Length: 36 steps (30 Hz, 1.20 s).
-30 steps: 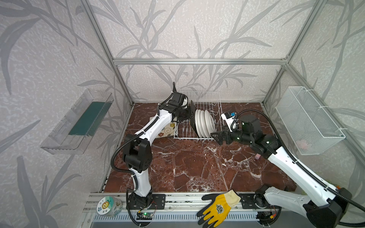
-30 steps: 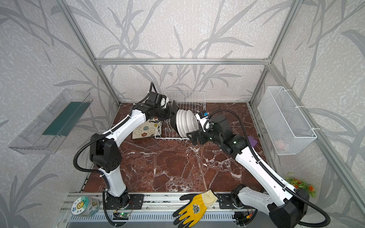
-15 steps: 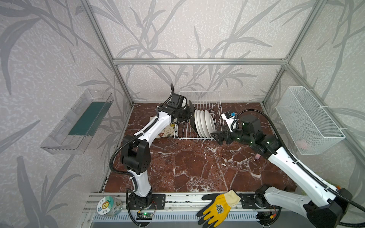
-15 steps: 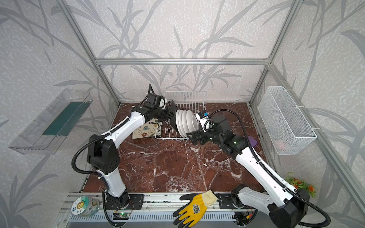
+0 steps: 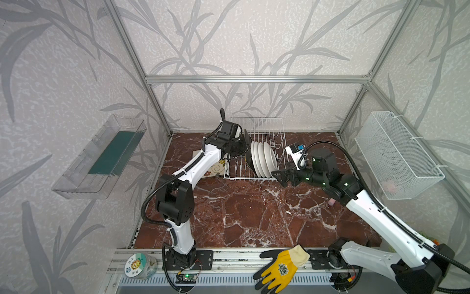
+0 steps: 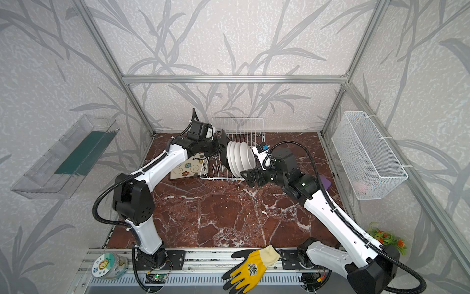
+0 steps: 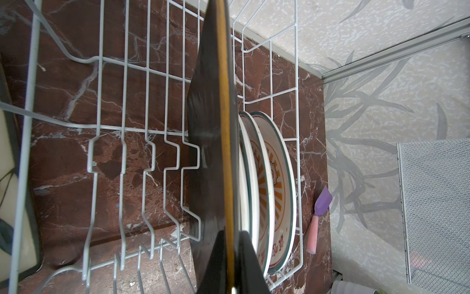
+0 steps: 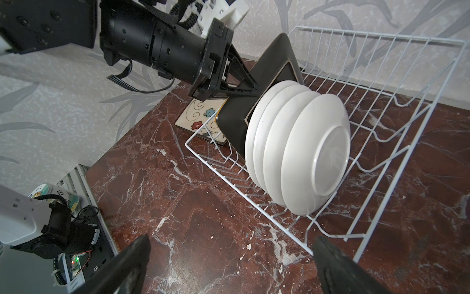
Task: Unload the plates from the dish rack
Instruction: 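Grasp the black square plate's top edge with the left gripper, then lift the black square plate up out of the rack with the left gripper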
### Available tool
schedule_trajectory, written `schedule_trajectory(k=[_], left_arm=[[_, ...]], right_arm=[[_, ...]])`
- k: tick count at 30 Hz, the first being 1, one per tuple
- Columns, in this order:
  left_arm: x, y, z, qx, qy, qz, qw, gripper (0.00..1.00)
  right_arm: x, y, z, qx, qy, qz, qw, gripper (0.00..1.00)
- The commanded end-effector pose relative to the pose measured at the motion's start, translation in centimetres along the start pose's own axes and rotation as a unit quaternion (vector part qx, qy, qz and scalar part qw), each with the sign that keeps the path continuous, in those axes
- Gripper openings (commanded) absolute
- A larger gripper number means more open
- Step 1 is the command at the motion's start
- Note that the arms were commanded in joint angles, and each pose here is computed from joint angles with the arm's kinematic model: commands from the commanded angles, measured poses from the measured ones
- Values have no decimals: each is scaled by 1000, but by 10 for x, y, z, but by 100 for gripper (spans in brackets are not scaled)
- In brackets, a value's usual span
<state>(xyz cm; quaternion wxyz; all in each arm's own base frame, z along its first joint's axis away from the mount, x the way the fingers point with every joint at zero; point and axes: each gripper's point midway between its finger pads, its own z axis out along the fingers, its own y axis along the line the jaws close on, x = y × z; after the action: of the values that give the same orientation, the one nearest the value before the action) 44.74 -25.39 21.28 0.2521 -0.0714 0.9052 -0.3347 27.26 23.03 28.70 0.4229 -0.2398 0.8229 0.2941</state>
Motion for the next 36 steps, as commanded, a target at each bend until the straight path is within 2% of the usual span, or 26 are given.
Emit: schedule_trajectory(k=[1,36], left_arm=[[6,-28,-5,38,-6,-10,999,0],[-32,-83,-97,56,-101,43,992,0]], right_arm=[[-4,2,-3,-1,-11,-6,1000,99],[-10,2,-5,2,-20,-11,1000,99]])
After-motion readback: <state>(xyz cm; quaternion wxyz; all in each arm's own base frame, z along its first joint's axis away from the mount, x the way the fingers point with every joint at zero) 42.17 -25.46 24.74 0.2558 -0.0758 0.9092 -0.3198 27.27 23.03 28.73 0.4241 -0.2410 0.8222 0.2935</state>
